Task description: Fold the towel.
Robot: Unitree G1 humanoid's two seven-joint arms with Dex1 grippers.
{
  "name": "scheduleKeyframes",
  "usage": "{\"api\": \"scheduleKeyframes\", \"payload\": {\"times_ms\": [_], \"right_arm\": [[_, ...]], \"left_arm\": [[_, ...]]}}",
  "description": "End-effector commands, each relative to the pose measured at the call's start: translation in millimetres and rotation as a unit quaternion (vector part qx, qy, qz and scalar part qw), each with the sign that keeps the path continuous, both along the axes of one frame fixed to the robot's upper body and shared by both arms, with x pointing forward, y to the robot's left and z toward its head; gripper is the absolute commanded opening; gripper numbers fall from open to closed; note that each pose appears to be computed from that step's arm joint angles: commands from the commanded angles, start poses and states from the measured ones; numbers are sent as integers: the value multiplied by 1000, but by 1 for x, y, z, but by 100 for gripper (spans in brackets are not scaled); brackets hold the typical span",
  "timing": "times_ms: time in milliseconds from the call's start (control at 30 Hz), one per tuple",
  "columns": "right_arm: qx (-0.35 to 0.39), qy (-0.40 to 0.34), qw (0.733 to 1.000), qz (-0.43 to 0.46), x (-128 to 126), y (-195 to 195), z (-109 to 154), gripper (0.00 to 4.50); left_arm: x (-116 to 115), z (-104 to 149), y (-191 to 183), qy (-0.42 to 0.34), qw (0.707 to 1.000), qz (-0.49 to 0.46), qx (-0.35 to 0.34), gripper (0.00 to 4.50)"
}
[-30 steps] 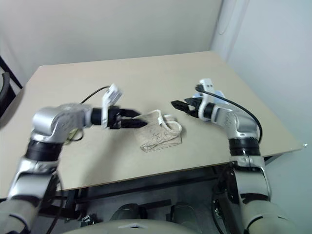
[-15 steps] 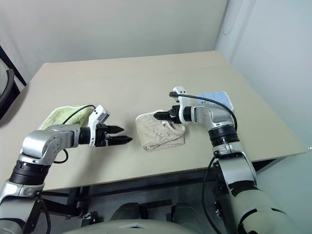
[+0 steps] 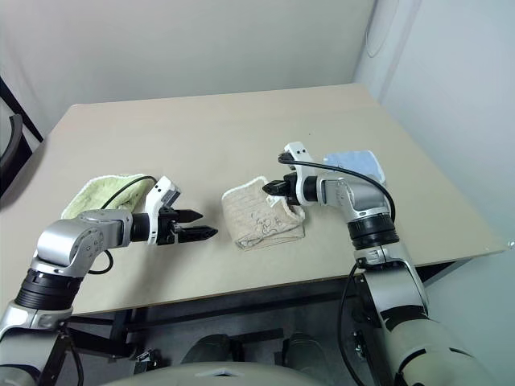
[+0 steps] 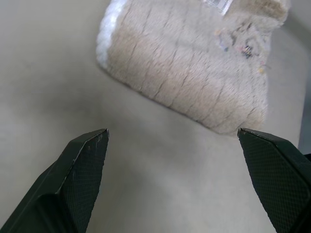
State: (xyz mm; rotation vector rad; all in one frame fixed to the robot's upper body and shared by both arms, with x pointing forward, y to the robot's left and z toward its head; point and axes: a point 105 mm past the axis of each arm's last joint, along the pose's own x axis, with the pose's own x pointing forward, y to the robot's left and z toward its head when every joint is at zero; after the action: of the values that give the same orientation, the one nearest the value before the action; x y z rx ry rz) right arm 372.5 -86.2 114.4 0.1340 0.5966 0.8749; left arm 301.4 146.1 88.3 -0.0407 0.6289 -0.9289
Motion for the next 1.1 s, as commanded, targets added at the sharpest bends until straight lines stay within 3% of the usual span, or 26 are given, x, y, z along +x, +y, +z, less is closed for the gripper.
{"api": "scheduleKeyframes", "payload": {"times_ms": [33, 267, 467, 633, 767, 967, 1100], "right_arm": [[9, -21, 1000, -4, -2, -6, 16, 4], [17, -1, 999, -45, -4, -23, 15, 4], [-9, 20, 997, -79, -2, -37, -13, 4], [-37, -23, 994, -101, 3, -52, -24, 4], [-13, -51, 994, -95, 2, -51, -13, 96], [20, -100, 993, -65, -5, -51, 14, 301], [69, -165, 983, -43, -13, -59, 55, 439]], "left_arm": [[4, 9, -4, -23, 1000, -7, -4, 450], [3, 10, -13, -31, 999, -26, -11, 450], [8, 13, -18, -44, 998, -34, -22, 450], [11, 16, -20, -63, 997, -38, -26, 450], [15, 25, -18, -69, 996, -28, -57, 450], [11, 35, -15, -72, 994, -42, -72, 450], [22, 52, -6, -106, 991, -26, -72, 450]]}}
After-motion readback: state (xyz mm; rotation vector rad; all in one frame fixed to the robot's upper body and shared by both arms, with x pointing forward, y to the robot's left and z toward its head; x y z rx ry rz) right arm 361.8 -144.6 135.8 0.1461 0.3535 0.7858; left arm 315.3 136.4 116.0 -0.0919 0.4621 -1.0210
